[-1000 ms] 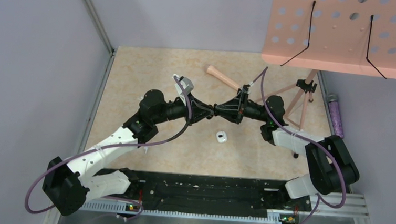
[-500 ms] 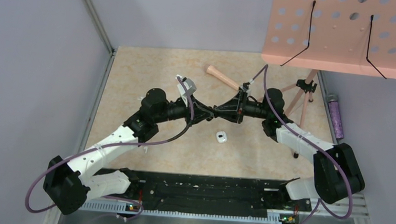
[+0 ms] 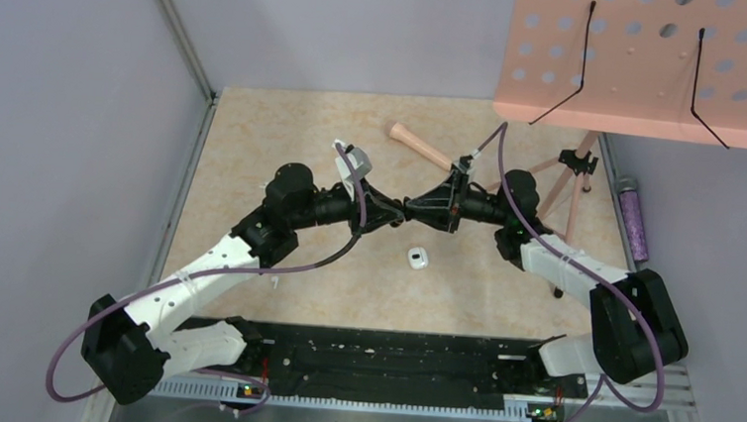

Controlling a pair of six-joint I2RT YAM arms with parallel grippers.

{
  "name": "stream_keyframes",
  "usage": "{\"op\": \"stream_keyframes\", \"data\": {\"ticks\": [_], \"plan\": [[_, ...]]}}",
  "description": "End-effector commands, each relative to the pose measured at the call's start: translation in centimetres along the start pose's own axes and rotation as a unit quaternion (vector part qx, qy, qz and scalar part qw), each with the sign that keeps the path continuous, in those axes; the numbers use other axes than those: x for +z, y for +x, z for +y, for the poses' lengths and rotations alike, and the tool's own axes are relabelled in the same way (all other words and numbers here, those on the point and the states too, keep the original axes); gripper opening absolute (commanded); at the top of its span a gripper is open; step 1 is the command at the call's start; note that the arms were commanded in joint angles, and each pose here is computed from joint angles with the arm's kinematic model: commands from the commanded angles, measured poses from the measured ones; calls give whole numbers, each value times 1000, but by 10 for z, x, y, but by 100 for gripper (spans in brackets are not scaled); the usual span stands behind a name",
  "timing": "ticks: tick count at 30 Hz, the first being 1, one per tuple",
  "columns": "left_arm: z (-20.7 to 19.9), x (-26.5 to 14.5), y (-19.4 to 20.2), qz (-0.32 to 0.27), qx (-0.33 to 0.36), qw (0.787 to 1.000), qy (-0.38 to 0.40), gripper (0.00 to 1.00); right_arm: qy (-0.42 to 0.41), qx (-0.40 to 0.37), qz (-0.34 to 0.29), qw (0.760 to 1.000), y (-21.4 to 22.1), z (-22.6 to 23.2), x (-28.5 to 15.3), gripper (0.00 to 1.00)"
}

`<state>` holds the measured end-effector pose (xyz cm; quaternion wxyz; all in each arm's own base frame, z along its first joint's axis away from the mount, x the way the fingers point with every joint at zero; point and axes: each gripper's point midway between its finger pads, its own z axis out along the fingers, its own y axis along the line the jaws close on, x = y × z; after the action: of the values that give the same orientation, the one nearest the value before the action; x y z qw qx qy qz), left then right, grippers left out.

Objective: Insert the wireless bluetooth earbuds into the charging case
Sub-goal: Insert the right earbud into the right side groove of the charging case.

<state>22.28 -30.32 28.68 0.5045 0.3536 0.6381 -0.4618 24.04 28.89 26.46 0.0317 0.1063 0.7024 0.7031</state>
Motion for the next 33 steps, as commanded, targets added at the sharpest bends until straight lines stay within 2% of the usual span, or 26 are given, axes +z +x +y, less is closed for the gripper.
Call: {"op": "stream_keyframes", "data": {"ticks": [1,19,33], "plan": [[-19,-2,2,15,6,999,40,3,-51,-31,-30,998,-10,33,-6,0],[-29,-4,15,66,11,995,72,1,15,-37,-43,998,-17,26,-3,0],[-39,8,21,91,12,991,92,0,18,-52,-47,997,-18,35,-2,0]]}}
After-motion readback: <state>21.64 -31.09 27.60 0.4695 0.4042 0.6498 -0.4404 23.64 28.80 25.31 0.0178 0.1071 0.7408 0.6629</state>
